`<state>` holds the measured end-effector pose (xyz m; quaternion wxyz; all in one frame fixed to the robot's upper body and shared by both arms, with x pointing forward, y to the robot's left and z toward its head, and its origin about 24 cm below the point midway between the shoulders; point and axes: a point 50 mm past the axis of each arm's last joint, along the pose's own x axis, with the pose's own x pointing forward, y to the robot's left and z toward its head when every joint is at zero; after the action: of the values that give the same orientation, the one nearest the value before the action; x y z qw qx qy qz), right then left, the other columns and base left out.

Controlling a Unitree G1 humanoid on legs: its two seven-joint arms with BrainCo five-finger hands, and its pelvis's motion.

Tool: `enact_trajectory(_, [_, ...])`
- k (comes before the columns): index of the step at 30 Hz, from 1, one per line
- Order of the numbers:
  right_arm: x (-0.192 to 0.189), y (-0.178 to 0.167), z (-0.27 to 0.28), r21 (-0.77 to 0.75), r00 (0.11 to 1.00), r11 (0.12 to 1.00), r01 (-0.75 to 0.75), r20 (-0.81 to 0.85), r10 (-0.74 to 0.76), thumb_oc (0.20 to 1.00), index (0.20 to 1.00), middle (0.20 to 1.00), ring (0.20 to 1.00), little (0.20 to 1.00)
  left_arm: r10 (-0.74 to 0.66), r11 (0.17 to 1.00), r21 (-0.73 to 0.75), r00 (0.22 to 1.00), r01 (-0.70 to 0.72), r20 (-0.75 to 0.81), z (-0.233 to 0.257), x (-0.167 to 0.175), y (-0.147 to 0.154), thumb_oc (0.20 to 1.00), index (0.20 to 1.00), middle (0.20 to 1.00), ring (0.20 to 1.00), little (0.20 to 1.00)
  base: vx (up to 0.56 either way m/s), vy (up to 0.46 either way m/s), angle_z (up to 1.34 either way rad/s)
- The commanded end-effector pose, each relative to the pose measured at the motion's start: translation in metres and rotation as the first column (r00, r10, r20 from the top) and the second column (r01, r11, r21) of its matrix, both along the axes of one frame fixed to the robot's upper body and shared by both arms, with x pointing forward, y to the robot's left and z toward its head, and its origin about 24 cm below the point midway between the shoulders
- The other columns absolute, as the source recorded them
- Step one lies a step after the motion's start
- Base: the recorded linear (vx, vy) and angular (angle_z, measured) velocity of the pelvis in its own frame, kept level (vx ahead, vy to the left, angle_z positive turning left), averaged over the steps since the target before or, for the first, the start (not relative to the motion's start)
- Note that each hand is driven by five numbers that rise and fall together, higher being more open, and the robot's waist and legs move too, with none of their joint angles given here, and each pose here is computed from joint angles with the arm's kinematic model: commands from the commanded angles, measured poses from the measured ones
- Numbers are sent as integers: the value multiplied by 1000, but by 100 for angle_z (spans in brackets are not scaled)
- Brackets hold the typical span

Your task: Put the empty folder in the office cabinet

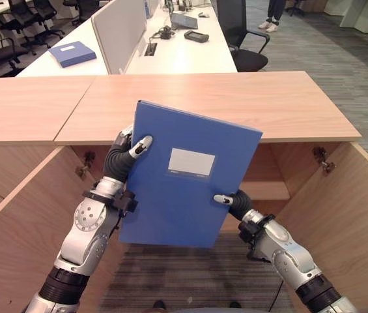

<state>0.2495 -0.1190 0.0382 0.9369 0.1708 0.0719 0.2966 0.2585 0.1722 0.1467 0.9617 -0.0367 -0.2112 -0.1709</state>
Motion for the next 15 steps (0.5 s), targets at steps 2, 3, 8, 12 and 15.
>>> enact_trajectory(2, [11,43,36,119,980,979,-165,135,149,1000,1000,1000,1000,1000,-122,992,-12,975,127,186,43,12,-25,200,200,200,200,200,0,0,0])
enact_trajectory(3, [10,43,36,122,979,978,-170,135,153,1000,1000,1000,1000,1000,-127,991,-15,973,132,191,44,12,-26,200,200,200,200,200,0,0,0])
enact_trajectory(8, [10,50,39,140,975,972,-191,143,171,200,200,200,200,200,-135,989,-30,973,144,188,43,12,-29,200,200,200,200,200,0,0,0])
enact_trajectory(12, [10,50,42,144,973,971,-193,158,169,200,200,200,200,200,-137,988,-39,974,146,181,42,12,-30,200,200,200,200,200,0,0,0])
enact_trajectory(15, [9,50,44,142,970,970,-199,167,175,200,200,200,200,200,-138,988,-41,974,147,180,42,12,-29,200,200,200,200,200,0,0,0])
